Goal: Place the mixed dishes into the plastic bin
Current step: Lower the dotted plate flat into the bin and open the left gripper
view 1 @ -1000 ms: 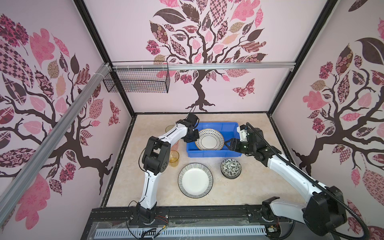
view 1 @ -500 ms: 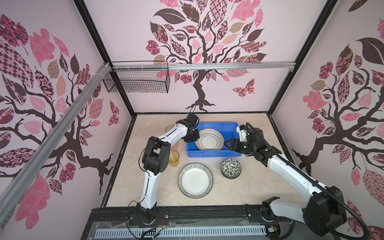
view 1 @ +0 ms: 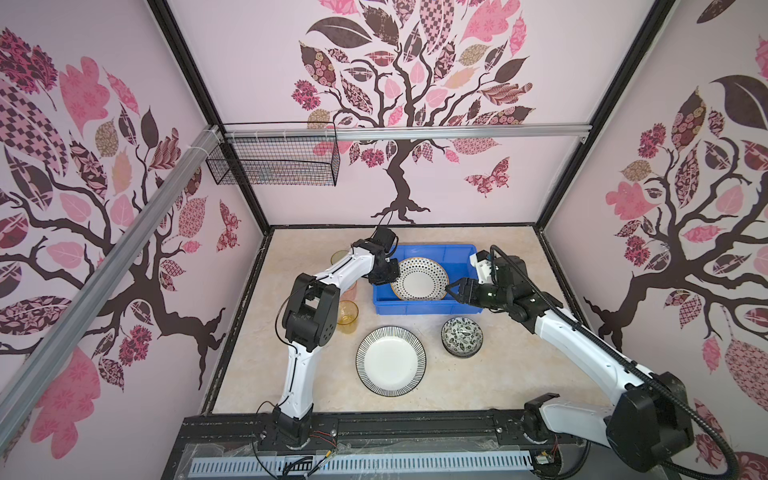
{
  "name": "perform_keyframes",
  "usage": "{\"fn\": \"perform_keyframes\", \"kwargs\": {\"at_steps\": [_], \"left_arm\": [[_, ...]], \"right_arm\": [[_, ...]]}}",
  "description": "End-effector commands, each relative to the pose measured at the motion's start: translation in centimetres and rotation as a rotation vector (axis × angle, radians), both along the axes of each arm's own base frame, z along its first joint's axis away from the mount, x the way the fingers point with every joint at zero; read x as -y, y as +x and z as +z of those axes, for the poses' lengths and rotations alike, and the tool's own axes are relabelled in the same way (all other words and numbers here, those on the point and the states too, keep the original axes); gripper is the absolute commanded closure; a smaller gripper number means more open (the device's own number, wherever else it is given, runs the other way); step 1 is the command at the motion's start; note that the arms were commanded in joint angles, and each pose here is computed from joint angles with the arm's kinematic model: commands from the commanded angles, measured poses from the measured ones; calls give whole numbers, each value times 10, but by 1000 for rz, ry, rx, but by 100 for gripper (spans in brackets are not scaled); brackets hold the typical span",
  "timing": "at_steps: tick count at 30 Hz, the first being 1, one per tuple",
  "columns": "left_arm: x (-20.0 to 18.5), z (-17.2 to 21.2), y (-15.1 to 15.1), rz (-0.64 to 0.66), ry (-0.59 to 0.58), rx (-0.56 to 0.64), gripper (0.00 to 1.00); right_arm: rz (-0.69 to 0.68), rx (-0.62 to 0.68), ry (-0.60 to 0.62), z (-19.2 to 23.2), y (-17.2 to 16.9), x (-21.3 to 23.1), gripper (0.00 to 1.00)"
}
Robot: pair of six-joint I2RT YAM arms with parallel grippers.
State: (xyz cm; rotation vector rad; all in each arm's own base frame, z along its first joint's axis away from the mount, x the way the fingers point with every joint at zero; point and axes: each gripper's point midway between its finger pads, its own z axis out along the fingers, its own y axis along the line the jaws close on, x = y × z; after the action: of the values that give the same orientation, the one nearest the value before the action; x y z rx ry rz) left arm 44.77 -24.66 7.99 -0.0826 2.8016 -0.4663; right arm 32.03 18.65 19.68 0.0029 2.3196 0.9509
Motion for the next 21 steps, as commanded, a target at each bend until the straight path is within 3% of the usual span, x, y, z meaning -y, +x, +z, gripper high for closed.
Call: {"fn": "perform_keyframes", "kwargs": {"at_steps": [1,21], "left_arm": [[2,24,-6,-32,-22,47,77],[-19,96,-43,-77,-38,175,75]], "right_arm": [[22,-1,15,7,-6,-4,39],[122,1,-37,8,-25,-43,41]]}}
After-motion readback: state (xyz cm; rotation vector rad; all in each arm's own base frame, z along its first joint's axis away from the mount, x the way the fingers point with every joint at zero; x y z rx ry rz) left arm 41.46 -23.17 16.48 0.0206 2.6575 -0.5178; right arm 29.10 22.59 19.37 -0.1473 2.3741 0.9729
